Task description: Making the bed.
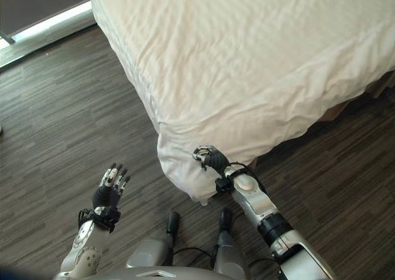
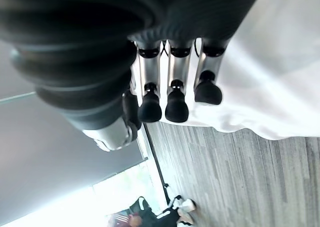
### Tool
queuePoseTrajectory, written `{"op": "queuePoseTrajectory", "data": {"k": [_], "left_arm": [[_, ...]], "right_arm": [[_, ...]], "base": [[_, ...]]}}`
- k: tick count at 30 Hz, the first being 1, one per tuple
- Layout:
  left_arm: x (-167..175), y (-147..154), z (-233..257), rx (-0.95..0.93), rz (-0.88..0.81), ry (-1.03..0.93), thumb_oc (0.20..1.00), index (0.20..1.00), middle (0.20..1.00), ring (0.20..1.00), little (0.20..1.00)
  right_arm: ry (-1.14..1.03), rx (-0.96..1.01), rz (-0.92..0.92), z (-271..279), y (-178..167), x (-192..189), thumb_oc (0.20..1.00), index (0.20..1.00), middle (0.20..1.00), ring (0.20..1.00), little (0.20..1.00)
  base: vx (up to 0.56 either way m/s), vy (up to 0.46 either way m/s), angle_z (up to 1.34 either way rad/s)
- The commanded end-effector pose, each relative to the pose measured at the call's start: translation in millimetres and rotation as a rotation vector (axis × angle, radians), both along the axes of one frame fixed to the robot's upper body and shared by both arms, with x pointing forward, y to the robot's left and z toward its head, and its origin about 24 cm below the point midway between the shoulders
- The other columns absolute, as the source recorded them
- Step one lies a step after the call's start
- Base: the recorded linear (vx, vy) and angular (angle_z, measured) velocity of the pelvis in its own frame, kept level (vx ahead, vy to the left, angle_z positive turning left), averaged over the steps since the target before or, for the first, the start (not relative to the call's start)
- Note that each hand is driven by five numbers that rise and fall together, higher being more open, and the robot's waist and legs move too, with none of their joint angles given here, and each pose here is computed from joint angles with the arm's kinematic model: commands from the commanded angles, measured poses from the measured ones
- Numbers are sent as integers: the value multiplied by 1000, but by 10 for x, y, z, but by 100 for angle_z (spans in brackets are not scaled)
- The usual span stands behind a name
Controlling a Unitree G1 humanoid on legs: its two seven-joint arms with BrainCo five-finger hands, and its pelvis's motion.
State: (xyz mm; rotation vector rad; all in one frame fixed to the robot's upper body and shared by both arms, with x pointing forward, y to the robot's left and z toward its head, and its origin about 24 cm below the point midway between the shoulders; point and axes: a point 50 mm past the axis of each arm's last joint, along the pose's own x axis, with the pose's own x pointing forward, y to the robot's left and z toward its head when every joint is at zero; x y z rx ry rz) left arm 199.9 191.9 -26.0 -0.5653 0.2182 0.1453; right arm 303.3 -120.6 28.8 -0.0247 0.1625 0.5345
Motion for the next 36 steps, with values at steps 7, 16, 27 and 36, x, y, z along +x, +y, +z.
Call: {"op": "queuePoseTrajectory", "data": {"k": [7, 16, 27, 36], "left_arm": [[289, -57, 228, 8, -34, -133, 1000, 1000, 1000, 1000, 1000], [238, 61, 255, 31, -23, -136, 1000, 1000, 1000, 1000, 1000], [211, 290, 291, 192, 68, -109, 1000, 1000, 1000, 1000, 1000], [110, -53, 34, 225, -141, -10, 1000, 1000, 1000, 1000, 1000]], "right_arm": [[208, -214, -225, -543, -290, 76, 200, 200, 200, 200, 200], [814, -333, -761, -1561, -1547, -1412, 200, 200, 200, 200, 200], [237, -85, -1491, -764, -2429, -1501, 1000, 1000, 1000, 1000, 1000], [-52, -74, -993, -331, -1526, -1137, 1000, 1000, 1000, 1000, 1000]], "base": [[7, -6, 2], [62, 0, 6], [43, 16, -11], [35, 18, -17]]}}
